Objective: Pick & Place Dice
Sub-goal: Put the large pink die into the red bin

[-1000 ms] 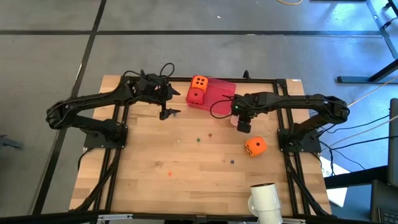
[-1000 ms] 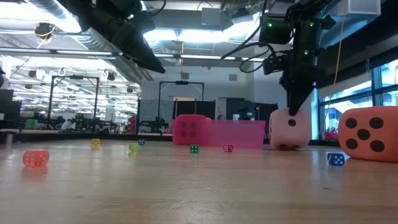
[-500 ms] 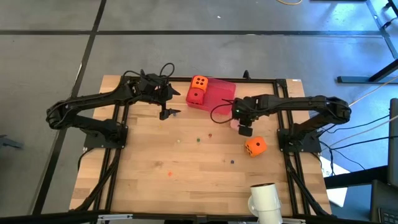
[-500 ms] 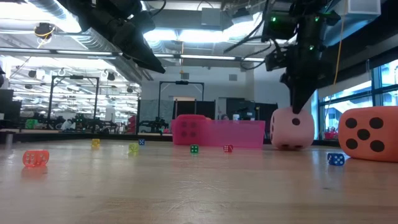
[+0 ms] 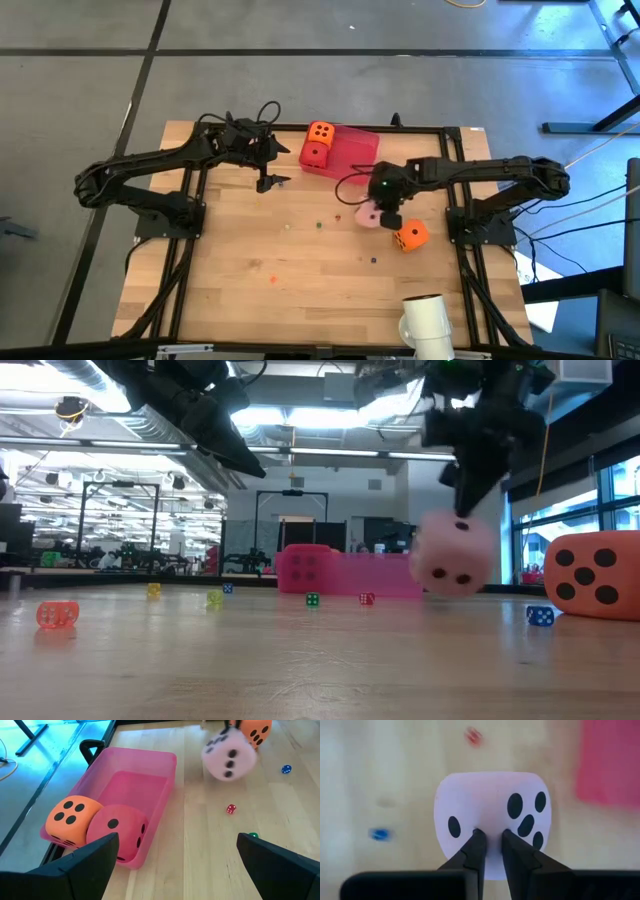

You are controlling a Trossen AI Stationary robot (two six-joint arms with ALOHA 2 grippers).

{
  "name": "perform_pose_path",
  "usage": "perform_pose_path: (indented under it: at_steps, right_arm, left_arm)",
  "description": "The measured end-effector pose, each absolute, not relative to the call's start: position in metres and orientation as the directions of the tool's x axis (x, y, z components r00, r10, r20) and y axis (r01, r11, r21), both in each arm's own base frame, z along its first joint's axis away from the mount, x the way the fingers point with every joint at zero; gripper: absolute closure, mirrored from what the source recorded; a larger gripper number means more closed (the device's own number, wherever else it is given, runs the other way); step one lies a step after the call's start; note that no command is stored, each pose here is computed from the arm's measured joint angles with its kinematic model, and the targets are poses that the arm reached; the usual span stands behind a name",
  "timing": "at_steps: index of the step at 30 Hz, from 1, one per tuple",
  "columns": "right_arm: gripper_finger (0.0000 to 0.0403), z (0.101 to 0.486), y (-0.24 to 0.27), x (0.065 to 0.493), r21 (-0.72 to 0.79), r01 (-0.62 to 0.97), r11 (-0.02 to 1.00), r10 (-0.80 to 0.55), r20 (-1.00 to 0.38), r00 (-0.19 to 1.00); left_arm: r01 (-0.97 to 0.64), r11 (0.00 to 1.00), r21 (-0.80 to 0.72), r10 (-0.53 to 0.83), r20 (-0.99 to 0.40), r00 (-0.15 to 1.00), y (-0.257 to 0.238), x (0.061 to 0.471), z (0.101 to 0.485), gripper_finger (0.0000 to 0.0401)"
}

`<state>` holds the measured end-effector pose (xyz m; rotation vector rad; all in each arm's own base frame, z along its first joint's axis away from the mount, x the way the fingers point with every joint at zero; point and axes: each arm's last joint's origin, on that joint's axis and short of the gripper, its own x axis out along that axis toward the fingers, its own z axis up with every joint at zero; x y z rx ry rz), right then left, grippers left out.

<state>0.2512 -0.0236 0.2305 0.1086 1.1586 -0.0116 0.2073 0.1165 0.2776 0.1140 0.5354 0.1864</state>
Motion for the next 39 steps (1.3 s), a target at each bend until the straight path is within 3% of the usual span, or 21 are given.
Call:
perform_pose_path:
  at_steps: [3,8,13,15,18,24,32,39]
  right_arm:
    - [0.0355,0.236,-0.022,0.262,0.04,-0.021,0.999,0.045,-0.861,0.506]
    - [0.0355,0.249,-0.027,0.279,-0.186,-0.075,0.98,-0.086,-0.729,0.679]
    - [0.0355,0.26,-0.042,0.287,-0.552,0.032,0.833,-0.412,-0.581,0.702]
    - [0.0355,0.262,-0.056,0.291,-0.63,0.092,0.771,-0.51,-0.524,0.682]
    - [0.0355,0.259,-0.08,0.296,-0.631,0.172,0.757,-0.557,-0.483,0.675]
    - [0.0355,0.227,-0.121,0.297,-0.622,0.202,0.757,-0.614,-0.569,0.547]
    - [0.0355,0.198,-0.13,0.306,-0.602,0.159,0.783,-0.59,-0.637,0.497]
    - [0.0355,0.174,-0.136,0.311,-0.569,0.24,0.787,-0.612,-0.664,0.429]
  left_arm:
    - [-0.146,0.977,0.156,0.206,-0.496,0.844,0.117,0.207,0.278,0.0001]
    - [-0.147,0.977,0.156,0.206,-0.496,0.844,0.117,0.207,0.278,0.0001]
    - [-0.146,0.977,0.156,0.206,-0.496,0.844,0.117,0.207,0.278,0.0001]
    - [-0.144,0.976,0.161,0.206,-0.496,0.844,0.117,0.207,0.278,0.0001]
    - [-0.135,0.975,0.176,0.206,-0.495,0.844,0.116,0.207,0.278,0.0001]
    - [-0.134,0.975,0.177,0.206,-0.495,0.844,0.116,0.207,0.278,0.0001]
    - [-0.134,0.975,0.178,0.206,-0.495,0.844,0.117,0.207,0.278,0.0001]
    - [-0.133,0.975,0.179,0.206,-0.495,0.844,0.117,0.207,0.278,0.0001]
